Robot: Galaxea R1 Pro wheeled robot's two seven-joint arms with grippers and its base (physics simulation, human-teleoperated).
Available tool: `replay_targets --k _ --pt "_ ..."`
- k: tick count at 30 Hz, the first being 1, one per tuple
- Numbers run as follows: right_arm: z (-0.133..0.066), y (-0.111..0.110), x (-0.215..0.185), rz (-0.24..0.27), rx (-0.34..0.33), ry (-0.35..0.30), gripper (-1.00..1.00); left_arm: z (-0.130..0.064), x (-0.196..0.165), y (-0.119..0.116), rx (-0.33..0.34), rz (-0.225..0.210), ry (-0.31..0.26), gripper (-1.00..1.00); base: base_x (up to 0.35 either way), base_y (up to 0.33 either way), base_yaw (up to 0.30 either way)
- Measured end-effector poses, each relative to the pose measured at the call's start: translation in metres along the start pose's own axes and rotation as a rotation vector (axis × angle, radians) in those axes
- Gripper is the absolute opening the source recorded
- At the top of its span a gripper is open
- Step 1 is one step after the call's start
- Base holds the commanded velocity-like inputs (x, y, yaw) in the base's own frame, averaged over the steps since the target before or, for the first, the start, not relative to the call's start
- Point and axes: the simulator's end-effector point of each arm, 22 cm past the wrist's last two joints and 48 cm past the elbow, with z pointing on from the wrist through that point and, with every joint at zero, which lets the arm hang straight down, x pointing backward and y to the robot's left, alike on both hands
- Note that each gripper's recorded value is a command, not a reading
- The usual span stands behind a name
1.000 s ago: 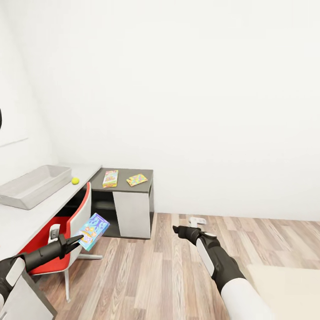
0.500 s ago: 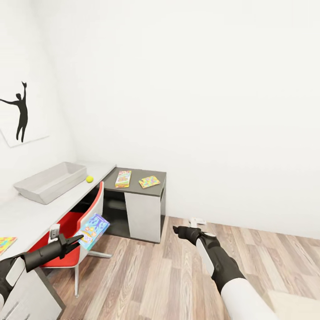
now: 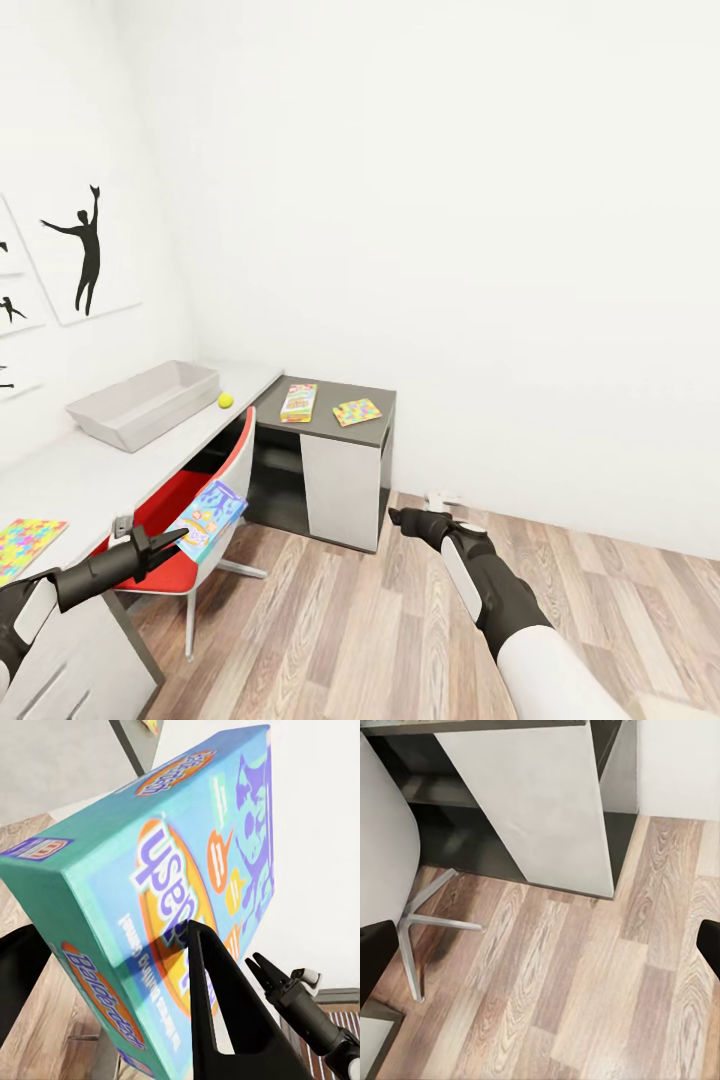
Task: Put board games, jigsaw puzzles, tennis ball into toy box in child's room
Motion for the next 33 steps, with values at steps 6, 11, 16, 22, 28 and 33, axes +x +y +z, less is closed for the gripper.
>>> replay_targets --k 6,11,16,22,28,33 --pt "0.0 -0.0001 0.0003 0.0 0.0 0.0 1.0 -0.0002 -0.0002 -0.001 0.004 0.002 0.0 -1.0 0.0 0.0 0.0" --pt "-0.0005 0.0 0.0002 0.0 0.001 0.0 1.0 -0.0007 -0.0002 -0.0006 0.002 0.002 0.0 -1.0 0.111 0.0 0.0" --pt "-0.0005 0.0001 0.0 0.0 0.0 -0.001 1.0 -0.001 -0.0004 -0.0001 -0.001 0.003 -0.001 -1.0 0.282 -0.078 0.064" --pt "-0.0005 -0.0002 0.0 0.0 0.001 -0.001 1.0 -0.0011 -0.0004 0.0002 -0.002 0.003 -0.001 -1.0 0.295 -0.175 0.24" --pt "-0.0005 -0.0013 0.0002 0.001 0.002 0.0 1.0 -0.0009 -0.0003 0.0003 -0.002 0.004 0.0 -1.0 0.264 -0.181 0.094" --pt "-0.0002 0.0004 0.0007 -0.001 -0.001 0.001 1.0 -0.0007 -0.0003 -0.0001 0.0 0.004 0.0 -1.0 0.155 -0.103 0.007"
